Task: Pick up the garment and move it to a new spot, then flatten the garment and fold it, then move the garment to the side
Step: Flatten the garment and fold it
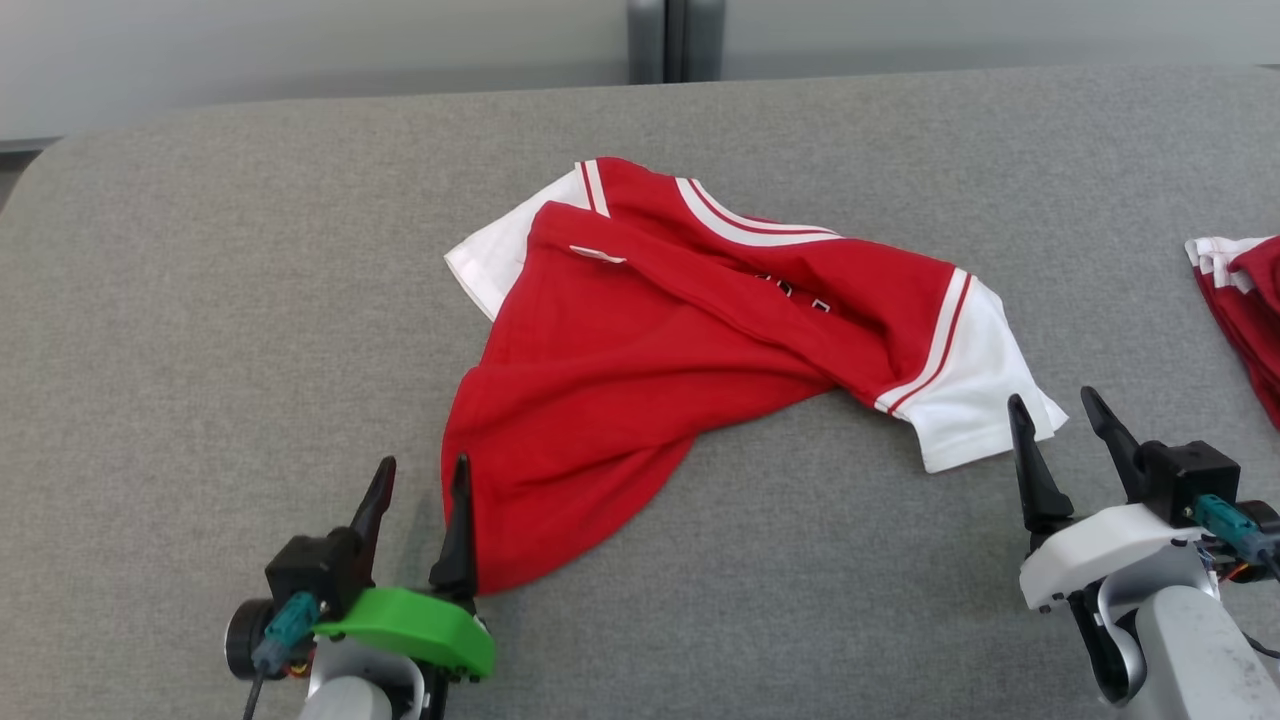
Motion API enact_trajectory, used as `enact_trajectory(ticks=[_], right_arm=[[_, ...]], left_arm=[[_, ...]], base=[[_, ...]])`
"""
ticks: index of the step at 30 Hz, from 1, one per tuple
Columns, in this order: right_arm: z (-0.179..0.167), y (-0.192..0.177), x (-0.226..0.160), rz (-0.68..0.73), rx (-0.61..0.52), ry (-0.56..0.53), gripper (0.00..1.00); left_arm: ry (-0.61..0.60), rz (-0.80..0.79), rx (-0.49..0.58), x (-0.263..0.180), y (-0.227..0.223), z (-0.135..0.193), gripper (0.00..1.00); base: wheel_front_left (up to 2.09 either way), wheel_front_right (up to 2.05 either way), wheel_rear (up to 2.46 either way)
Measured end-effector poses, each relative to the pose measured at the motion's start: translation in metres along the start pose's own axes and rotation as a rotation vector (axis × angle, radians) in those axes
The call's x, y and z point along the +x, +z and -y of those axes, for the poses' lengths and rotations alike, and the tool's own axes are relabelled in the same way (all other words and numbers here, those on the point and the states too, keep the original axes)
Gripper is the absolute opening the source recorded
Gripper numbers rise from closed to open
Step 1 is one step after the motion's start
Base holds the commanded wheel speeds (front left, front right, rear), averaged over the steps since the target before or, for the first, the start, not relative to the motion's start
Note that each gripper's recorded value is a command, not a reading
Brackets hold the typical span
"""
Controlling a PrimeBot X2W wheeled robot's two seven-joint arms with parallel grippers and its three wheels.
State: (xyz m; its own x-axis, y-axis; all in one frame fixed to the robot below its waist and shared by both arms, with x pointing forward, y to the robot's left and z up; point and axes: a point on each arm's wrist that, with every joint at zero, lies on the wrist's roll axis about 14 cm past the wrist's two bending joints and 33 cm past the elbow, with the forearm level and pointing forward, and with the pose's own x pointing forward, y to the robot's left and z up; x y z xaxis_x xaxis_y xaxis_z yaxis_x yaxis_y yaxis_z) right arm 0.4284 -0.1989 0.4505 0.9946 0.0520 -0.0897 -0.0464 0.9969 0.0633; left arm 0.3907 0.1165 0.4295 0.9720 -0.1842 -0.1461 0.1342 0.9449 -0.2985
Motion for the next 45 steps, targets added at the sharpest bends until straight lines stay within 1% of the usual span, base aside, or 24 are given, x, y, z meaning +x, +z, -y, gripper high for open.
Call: enact_trajectory(ticks=[4, 10, 15, 22, 26, 29, 32, 33, 34, 35, 40, 45], right_arm=[[-0.001, -0.001, 0.006, 0.001, 0.007, -0.001, 1.0], [-0.005, -0.003, 0.02, 0.006, 0.017, 0.004, 1.0], [-0.002, -0.006, 0.028, 0.005, 0.039, -0.013, 1.0], [0.007, -0.011, 0.036, 0.003, 0.045, -0.041, 1.0], [0.013, -0.015, 0.037, -0.005, 0.04, -0.056, 1.0], [0.02, -0.019, 0.036, -0.016, 0.038, -0.076, 1.0], [0.026, -0.025, 0.034, -0.031, 0.035, -0.094, 1.0], [0.028, -0.027, 0.034, -0.035, 0.034, -0.101, 1.0], [0.03, -0.028, 0.033, -0.039, 0.033, -0.107, 1.0], [0.032, -0.029, 0.032, -0.041, 0.032, -0.112, 1.0], [0.034, -0.027, 0.032, -0.038, 0.03, -0.121, 1.0], [0.027, -0.022, 0.03, -0.028, 0.035, -0.104, 1.0]], left_arm=[[-0.045, 0.03, 0.013, 0.021, 0.012, 0.009, 1.0], [-0.143, 0.07, 0.084, 0.077, 0.035, 0.03, 1.0], [-0.184, 0.079, 0.116, 0.123, 0.047, 0.039, 1.0], [-0.217, -0.02, 0.149, 0.171, 0.021, 0.047, 1.0], [-0.209, -0.122, 0.144, 0.185, -0.012, 0.043, 1.0], [-0.182, -0.174, 0.159, 0.195, -0.027, 0.034, 1.0], [-0.185, -0.212, 0.15, 0.199, -0.043, 0.035, 1.0], [-0.191, -0.215, 0.148, 0.201, -0.045, 0.037, 0.76], [-0.197, -0.216, 0.149, 0.203, -0.046, 0.039, 0.32], [-0.201, -0.215, 0.148, 0.203, -0.047, 0.041, 0.0], [-0.239, -0.151, 0.155, 0.204, -0.028, 0.053, 0.0], [-0.245, -0.083, 0.162, 0.194, -0.003, 0.056, 0.0]], base=[[0.0, 0.0, 0.0], [0.0, 0.0, 0.0], [0.0, 0.0, 0.0], [0.0, 0.0, 0.0], [0.0, 0.0, 0.0], [0.0, 0.0, 0.0], [0.0, 0.0, 0.0], [0.0, 0.0, 0.0], [0.0, 0.0, 0.0], [0.0, 0.0, 0.0], [0.0, 0.0, 0.0], [0.0, 0.0, 0.0]])
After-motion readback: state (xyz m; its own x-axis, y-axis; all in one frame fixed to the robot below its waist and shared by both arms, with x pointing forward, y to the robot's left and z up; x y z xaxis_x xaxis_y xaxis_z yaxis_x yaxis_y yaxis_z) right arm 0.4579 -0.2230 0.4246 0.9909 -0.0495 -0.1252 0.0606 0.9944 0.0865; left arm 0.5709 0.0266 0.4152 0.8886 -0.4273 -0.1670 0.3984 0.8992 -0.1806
